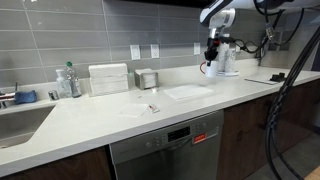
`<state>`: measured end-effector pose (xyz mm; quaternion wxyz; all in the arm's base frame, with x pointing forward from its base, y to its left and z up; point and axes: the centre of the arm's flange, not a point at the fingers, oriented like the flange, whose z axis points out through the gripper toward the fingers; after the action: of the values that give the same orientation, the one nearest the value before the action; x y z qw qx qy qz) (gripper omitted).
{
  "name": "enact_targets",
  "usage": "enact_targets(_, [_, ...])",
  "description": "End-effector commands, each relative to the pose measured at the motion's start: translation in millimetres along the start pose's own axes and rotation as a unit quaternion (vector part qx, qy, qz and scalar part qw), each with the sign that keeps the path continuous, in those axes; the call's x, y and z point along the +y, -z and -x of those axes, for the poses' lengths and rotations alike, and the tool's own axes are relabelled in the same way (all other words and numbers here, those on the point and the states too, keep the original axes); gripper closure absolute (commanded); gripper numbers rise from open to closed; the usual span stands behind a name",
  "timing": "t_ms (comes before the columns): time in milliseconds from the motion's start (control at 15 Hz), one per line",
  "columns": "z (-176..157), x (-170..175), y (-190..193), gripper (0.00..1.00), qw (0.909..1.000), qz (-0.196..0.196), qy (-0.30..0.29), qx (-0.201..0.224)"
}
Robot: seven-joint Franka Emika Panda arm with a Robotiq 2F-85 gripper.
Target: Pour the contents of the mug onto the piece of tissue on the left
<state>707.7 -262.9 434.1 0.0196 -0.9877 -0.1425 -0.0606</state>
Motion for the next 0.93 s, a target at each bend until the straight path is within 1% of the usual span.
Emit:
enact_targets(0, [17, -38, 27, 0.97, 0.9952, -0.075, 0.063, 0.001])
enact_targets(200, [14, -72, 34, 0.98, 0.9845, -0.139, 0.107, -0.003])
enact_targets(400, [10, -108, 28, 0.98, 0.9677, -0.210, 0.137, -0.025])
enact_targets(533, [6, -127, 20, 0.98, 0.9530, -0.260, 0.150, -0.042])
enact_targets(667, [0, -145, 7, 0.98, 0.9358, -0.311, 0.157, -0.052])
enact_targets(867, [-11, -160, -8, 0.98, 0.9050, -0.389, 0.160, -0.067])
